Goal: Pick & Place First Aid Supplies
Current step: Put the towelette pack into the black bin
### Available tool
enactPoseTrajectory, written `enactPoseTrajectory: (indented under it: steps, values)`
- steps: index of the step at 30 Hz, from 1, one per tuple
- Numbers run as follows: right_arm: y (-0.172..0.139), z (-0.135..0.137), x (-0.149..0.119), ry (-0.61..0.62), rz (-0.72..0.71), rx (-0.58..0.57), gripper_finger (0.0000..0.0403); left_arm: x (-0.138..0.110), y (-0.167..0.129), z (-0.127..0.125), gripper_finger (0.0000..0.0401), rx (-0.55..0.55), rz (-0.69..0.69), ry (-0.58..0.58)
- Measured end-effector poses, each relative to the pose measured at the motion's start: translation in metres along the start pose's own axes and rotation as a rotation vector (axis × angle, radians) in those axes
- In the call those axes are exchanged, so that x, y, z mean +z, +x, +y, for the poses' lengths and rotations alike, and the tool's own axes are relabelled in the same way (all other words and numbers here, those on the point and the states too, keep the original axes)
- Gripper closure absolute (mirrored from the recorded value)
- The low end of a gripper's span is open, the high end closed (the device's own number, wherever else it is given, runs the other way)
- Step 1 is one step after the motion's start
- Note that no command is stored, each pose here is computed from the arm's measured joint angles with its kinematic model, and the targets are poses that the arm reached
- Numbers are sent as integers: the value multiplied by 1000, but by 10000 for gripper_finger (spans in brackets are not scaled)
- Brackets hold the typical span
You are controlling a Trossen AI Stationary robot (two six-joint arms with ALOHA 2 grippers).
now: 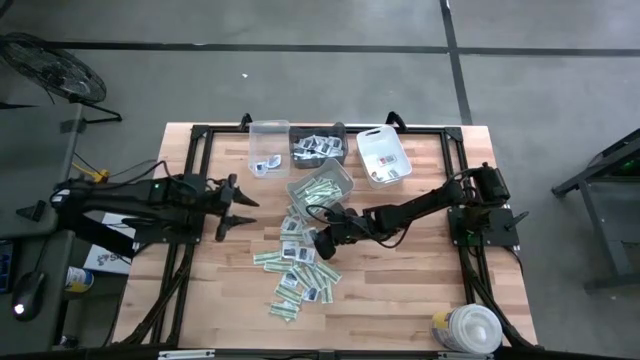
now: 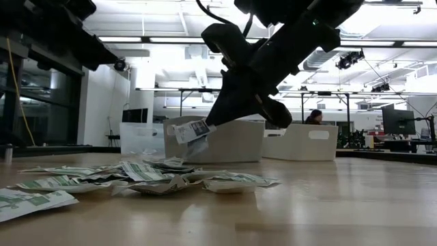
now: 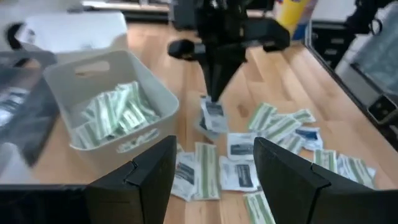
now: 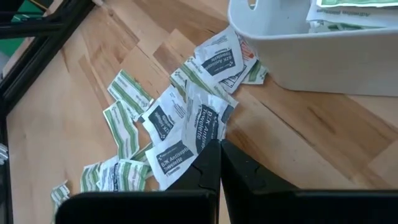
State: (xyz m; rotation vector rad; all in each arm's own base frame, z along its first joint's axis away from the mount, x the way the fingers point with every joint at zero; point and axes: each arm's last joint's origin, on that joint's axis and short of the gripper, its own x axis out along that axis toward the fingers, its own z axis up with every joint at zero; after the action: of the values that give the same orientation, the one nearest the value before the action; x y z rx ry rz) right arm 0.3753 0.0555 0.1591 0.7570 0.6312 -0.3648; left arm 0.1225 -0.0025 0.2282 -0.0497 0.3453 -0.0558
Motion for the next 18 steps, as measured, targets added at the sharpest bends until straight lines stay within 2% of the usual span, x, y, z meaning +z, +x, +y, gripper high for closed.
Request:
enactPoseTrajectory:
  steps: [6, 18]
  values:
    - [0, 0, 0, -8, -1, 0, 403, -2, 16, 1, 186, 8, 56, -3]
    - [0, -7, -5, 111, 61, -63, 402, -4, 24, 2, 186, 18, 95, -9]
